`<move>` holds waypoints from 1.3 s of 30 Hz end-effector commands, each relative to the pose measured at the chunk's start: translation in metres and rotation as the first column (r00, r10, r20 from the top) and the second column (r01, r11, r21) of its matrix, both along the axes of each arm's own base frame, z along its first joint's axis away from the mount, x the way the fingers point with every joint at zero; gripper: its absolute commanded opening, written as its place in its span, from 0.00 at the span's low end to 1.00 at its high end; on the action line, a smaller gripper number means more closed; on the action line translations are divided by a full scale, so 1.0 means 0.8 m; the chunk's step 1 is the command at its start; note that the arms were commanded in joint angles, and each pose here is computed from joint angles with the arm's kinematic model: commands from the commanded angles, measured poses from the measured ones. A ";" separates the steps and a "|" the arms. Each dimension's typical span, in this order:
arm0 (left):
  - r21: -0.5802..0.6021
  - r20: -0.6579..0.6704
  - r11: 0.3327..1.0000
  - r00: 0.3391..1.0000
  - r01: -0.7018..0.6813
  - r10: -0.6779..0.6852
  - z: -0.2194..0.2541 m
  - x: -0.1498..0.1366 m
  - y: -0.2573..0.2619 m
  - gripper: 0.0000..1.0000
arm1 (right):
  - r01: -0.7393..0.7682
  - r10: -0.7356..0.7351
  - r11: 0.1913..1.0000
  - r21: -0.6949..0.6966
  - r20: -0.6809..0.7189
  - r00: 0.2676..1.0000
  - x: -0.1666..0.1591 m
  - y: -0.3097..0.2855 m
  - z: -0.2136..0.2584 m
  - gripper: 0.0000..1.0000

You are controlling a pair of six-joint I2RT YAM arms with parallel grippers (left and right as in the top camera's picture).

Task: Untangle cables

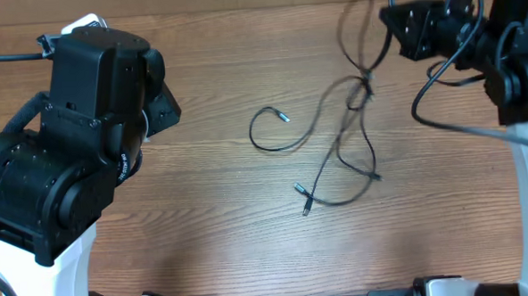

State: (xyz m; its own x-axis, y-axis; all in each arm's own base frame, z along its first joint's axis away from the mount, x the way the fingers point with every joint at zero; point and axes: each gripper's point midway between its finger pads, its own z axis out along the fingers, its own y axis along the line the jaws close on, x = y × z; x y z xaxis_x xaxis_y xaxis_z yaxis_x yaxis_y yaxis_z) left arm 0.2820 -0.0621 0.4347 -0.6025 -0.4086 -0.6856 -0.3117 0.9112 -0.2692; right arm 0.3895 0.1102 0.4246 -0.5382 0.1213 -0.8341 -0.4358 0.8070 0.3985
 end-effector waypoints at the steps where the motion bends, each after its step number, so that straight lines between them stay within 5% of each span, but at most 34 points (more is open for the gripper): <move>1: -0.006 -0.009 1.000 1.000 0.030 -0.030 -0.001 -0.003 -0.004 0.56 | -0.063 0.059 0.997 0.050 0.082 0.995 -0.025 0.028 0.049 0.04; 8: -0.039 -0.005 0.997 0.998 0.059 -0.059 0.000 0.000 -0.014 0.57 | -0.220 0.218 0.973 0.071 0.042 0.975 -0.049 0.106 0.038 0.04; 9: -0.042 -0.007 0.997 0.998 0.062 -0.063 -0.001 0.000 -0.015 0.57 | -0.246 0.245 0.967 0.065 0.030 0.969 -0.053 0.118 0.032 0.10; 10: -0.040 -0.010 0.997 0.998 0.062 -0.063 -0.002 0.000 -0.015 0.56 | -0.275 0.275 0.960 0.054 0.018 0.961 -0.059 0.130 0.026 0.40; 11: -0.037 -0.011 0.997 0.998 0.065 -0.065 -0.002 -0.001 -0.015 0.56 | -0.292 0.292 0.955 0.044 0.001 0.956 -0.062 0.138 0.018 0.82; 12: -0.035 -0.014 0.997 0.998 0.065 -0.065 -0.002 -0.001 -0.015 0.56 | -0.303 0.304 0.952 0.031 -0.013 0.953 -0.065 0.143 0.012 1.00; 22: -0.014 -0.009 0.996 0.997 0.083 -0.083 -0.001 -0.001 -0.014 0.56 | 0.001 -0.063 0.954 -0.300 -0.198 0.978 -0.048 0.065 -0.077 1.00; 39: -0.037 -0.010 0.990 0.991 0.135 -0.136 0.000 -0.002 -0.026 0.58 | -0.078 -0.168 0.901 -0.427 -0.508 0.845 0.002 0.074 -0.288 1.00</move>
State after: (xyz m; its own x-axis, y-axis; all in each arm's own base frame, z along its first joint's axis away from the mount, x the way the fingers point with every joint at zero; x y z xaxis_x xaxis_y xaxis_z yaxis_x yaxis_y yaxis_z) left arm 0.2823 -0.0826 0.4347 -0.6532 -0.3701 -0.6606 -0.2107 0.9268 -0.3108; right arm 0.3829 0.1707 0.2093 -0.8963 -0.1427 -0.4199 -0.2391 0.9529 0.1864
